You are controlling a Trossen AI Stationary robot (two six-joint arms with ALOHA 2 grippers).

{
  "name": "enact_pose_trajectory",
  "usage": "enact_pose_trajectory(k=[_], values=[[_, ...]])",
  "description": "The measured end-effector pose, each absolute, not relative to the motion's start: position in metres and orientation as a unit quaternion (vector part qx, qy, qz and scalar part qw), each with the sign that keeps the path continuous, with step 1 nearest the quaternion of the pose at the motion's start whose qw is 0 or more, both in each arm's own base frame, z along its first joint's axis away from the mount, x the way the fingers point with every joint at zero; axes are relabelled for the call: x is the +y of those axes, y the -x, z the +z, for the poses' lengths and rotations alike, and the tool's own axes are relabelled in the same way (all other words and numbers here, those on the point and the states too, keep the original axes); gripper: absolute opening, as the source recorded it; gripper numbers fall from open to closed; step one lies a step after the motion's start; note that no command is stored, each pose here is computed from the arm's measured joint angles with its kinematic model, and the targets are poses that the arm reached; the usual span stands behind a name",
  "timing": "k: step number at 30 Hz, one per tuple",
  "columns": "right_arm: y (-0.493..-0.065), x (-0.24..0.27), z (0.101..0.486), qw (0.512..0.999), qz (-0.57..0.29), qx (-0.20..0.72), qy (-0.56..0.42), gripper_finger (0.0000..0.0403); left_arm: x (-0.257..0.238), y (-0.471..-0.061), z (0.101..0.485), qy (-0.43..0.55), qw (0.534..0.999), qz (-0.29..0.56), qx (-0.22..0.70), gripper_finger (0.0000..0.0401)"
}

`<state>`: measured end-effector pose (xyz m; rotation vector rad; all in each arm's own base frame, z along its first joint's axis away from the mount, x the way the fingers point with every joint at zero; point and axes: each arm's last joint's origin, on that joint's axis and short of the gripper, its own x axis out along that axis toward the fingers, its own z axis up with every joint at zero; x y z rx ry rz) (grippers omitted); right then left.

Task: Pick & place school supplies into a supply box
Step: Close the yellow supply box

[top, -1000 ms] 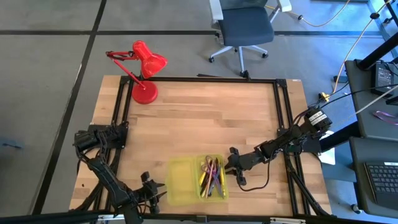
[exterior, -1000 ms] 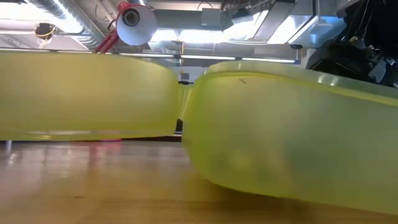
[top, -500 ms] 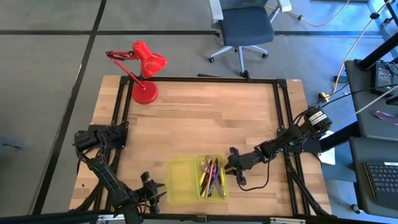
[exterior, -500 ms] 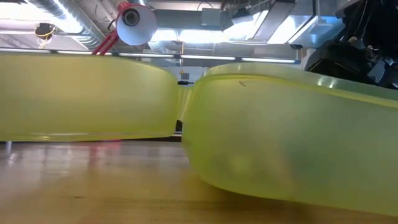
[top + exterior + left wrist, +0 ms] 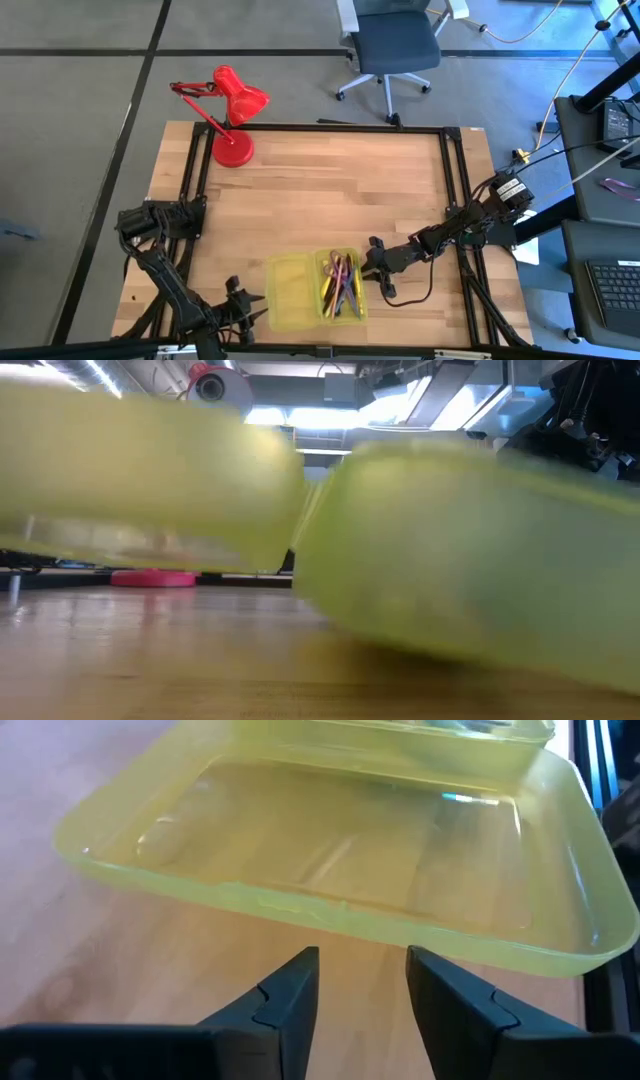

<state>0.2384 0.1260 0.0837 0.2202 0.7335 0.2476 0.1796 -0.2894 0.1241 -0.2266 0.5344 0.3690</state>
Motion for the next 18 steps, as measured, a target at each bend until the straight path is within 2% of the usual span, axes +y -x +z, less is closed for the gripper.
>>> enact_pose_trajectory(k=[18], values=[[-0.2383, 0.126, 0.0835, 0.919, 0.12, 0.358, -0.109, 0.0114, -0.2904, -0.1779, 0.1243, 0.11, 0.943, 0.179, 0.258, 0.0147]])
